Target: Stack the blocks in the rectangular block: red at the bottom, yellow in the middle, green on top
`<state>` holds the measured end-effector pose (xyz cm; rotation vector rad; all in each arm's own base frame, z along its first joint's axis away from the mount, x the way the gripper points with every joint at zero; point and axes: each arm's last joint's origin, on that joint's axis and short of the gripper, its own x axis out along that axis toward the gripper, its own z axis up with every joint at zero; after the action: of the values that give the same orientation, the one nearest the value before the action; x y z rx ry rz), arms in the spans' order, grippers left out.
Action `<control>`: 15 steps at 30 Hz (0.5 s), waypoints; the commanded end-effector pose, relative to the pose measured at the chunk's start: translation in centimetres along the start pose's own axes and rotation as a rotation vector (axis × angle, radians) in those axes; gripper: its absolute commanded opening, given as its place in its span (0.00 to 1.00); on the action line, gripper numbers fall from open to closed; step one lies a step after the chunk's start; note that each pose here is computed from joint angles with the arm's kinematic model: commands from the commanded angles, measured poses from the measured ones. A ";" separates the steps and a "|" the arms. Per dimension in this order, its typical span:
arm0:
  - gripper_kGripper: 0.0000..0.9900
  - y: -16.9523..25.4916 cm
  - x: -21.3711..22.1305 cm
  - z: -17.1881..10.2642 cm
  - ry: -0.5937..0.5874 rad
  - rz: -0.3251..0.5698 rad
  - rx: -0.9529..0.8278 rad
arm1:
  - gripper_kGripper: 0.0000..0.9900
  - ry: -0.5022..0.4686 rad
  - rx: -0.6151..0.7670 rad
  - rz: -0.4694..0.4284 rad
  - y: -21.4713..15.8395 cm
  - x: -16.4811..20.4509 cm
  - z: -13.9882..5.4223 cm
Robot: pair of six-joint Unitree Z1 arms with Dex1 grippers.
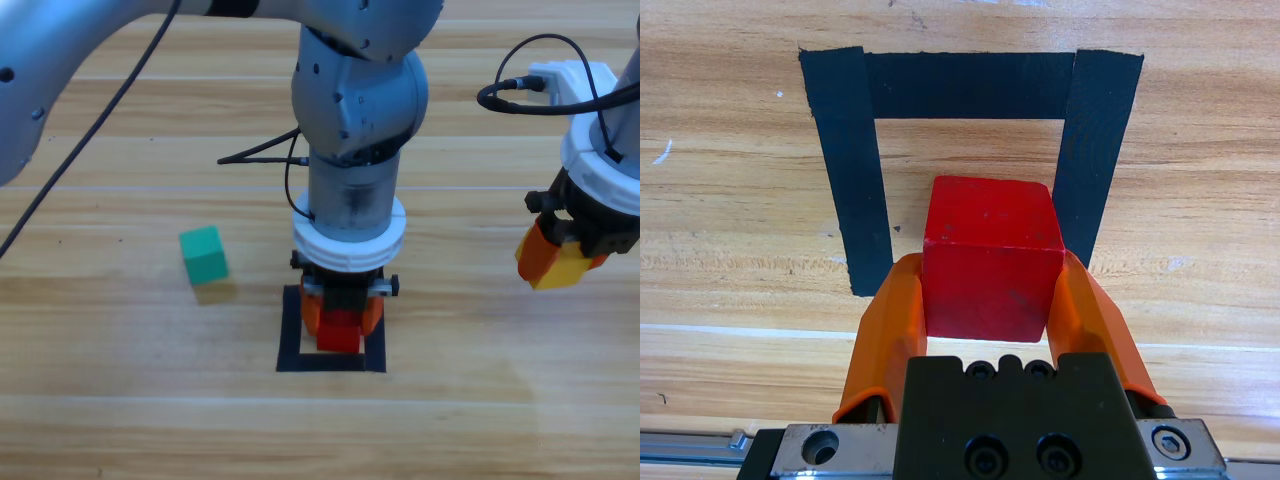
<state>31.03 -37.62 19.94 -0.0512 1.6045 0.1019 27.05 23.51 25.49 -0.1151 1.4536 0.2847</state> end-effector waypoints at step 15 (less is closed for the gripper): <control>1.00 1.7 -1.4 0.2 -0.020 0.014 -0.066 | 0.01 -0.036 -0.019 0.006 0.5 -1.1 -0.7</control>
<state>30.88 -37.03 19.93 -0.0622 1.6010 0.1496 27.05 23.51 25.49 -0.1151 1.4536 0.2847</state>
